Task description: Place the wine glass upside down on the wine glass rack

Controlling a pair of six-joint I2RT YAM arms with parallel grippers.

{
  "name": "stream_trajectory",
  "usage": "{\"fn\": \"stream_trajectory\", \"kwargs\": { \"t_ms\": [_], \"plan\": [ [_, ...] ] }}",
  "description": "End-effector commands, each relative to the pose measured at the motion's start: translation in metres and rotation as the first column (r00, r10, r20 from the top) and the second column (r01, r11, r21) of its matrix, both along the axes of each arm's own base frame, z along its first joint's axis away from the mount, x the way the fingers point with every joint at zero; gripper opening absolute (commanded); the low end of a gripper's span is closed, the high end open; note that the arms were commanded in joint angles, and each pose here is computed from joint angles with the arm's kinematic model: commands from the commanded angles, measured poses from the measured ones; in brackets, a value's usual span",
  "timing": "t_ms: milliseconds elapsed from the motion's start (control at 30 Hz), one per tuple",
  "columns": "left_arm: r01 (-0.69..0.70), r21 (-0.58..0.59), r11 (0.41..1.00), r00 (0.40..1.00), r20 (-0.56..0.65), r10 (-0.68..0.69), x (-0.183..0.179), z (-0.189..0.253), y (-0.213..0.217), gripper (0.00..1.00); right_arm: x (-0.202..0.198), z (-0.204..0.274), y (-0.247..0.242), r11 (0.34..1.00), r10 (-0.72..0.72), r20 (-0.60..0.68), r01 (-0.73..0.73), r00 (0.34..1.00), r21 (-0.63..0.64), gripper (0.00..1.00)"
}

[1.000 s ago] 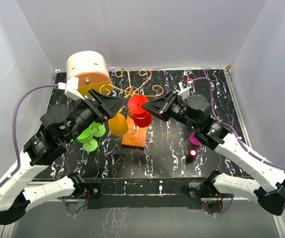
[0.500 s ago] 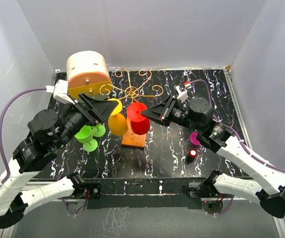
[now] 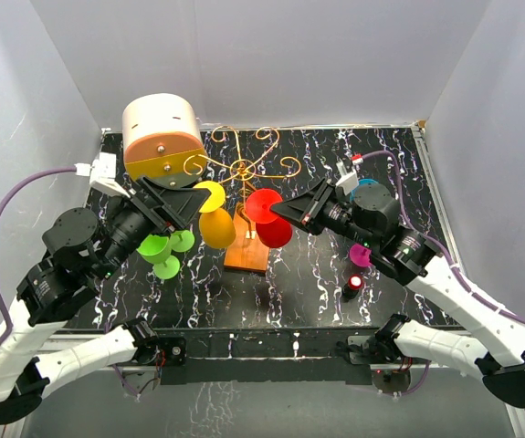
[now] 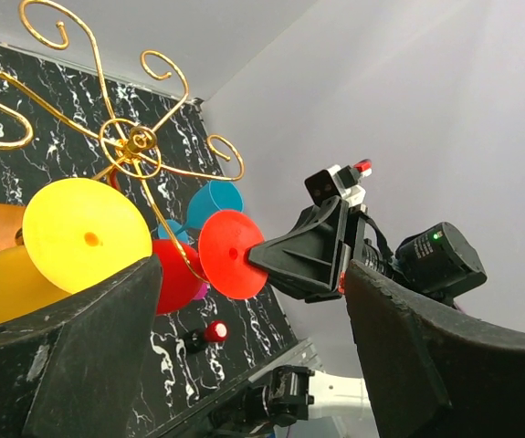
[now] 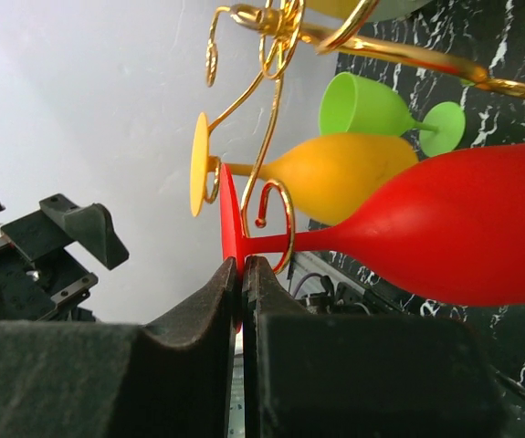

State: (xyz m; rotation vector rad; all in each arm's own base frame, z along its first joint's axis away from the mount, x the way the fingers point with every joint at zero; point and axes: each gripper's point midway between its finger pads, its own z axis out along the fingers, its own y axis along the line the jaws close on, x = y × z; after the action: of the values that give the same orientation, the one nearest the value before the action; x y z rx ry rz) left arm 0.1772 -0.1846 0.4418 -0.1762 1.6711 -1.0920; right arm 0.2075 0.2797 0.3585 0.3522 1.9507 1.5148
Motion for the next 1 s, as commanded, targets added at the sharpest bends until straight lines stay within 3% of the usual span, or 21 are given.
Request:
{"fn": "stream_trajectory", "kwargs": {
  "t_ms": [0, 533, 767, 967],
  "plan": [
    [-0.02, 0.017, 1.0, 1.0, 0.011, 0.02, 0.001, -0.003, 0.005, 0.8, 0.005, 0.03, -0.01, 0.998, -0.064, 0.087, 0.062, 0.994, 0.026, 0.0],
    [-0.061, 0.063, 0.996, 0.998, -0.006, 0.062, 0.004, -0.014, 0.014, 0.81, 0.019, 0.02, -0.014, 0.991, -0.118, 0.086, 0.123, 0.989, -0.057, 0.01],
    [-0.076, 0.078, 0.994, 0.997, -0.007, 0.076, 0.004, -0.016, 0.019, 0.82, 0.018, 0.02, -0.017, 0.99, -0.123, 0.09, 0.128, 0.988, -0.053, 0.28],
    [-0.125, 0.125, 0.984, 0.992, -0.01, 0.127, 0.002, -0.018, 0.036, 0.82, 0.014, 0.015, -0.02, 0.989, -0.12, 0.071, 0.126, 0.99, -0.079, 0.4]
  ]
}}
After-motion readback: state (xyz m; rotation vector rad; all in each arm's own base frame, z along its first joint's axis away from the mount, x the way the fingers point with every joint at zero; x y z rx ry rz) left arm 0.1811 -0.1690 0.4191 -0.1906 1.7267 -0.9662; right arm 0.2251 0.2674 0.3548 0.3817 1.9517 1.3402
